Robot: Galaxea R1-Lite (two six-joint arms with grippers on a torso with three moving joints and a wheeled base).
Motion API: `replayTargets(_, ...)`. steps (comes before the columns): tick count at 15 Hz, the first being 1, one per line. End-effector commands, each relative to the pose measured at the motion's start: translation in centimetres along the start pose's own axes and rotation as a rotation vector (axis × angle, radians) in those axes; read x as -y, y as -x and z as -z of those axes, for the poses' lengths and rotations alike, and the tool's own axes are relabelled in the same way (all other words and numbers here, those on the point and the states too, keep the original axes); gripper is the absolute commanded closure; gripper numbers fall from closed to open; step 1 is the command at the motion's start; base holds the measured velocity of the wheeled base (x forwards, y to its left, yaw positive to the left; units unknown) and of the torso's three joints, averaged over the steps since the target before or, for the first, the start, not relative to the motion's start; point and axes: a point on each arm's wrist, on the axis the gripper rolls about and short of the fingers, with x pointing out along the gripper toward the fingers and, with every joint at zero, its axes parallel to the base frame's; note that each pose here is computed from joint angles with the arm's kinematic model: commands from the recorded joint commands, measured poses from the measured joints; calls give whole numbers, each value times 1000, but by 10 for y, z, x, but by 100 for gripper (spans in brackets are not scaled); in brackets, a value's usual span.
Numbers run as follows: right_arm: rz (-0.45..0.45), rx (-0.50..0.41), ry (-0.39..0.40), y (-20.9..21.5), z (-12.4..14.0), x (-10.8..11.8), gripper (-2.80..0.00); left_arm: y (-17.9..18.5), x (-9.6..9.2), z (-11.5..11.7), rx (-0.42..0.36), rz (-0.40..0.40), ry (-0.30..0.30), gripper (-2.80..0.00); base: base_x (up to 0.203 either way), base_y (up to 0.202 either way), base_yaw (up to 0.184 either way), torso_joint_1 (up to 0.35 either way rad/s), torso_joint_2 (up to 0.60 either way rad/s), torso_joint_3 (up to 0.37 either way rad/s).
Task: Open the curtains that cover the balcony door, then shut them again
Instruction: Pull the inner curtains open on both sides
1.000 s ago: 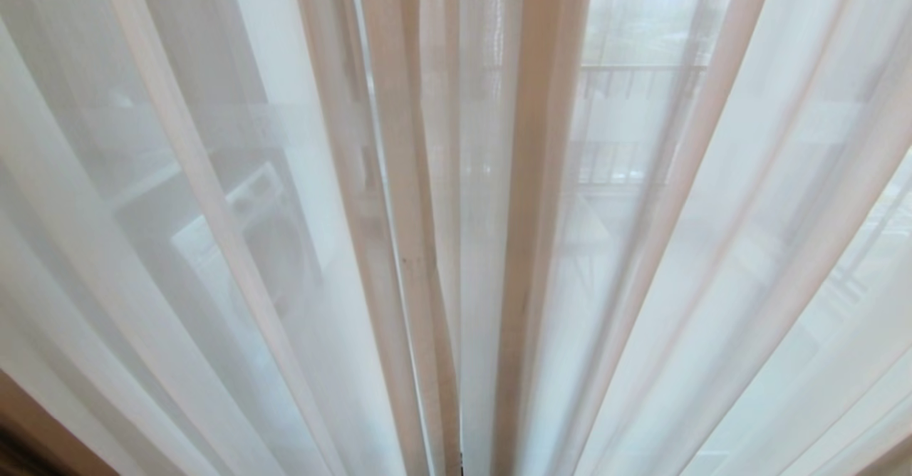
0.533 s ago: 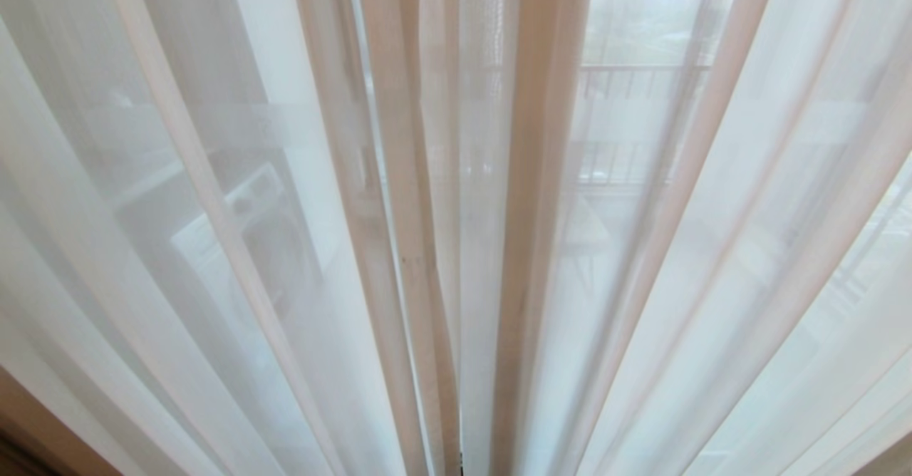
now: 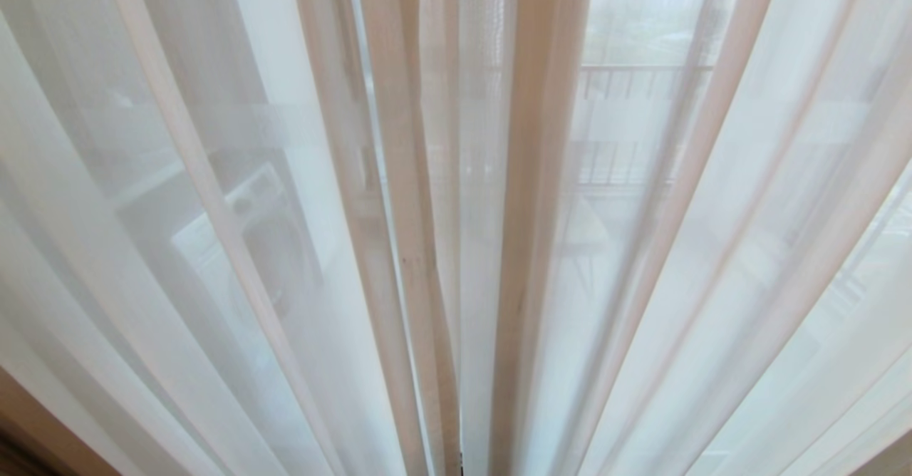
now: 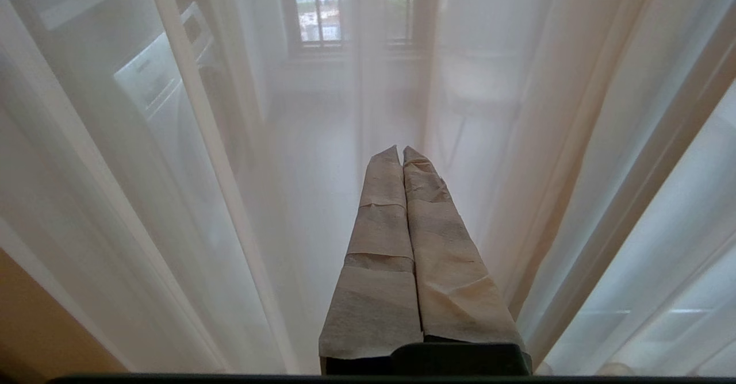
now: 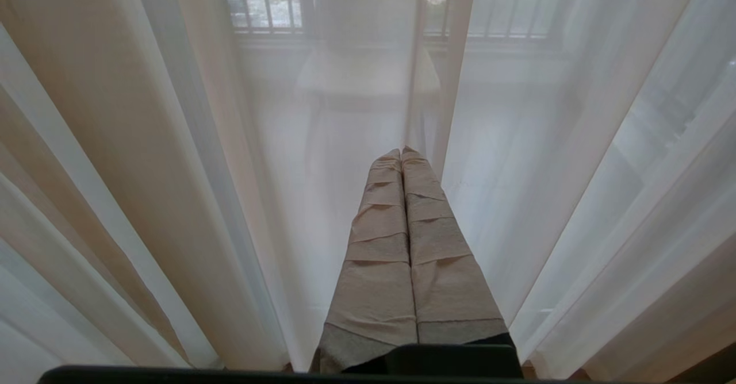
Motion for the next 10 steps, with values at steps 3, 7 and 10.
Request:
replayTargets(3,-1,-1,0,0,0,0,0,6,1,-23,11,35,5,0,0,0,0,0,0,0)
replayTargets(7,-1,-1,0,0,0,0,0,-8,2,-69,-51,131,44,0,0,0,0,0,0,0)
replayTargets(10,-1,-1,0,0,0,0,0,-28,4,-116,-69,268,58,0,0,0,0,0,0,0)
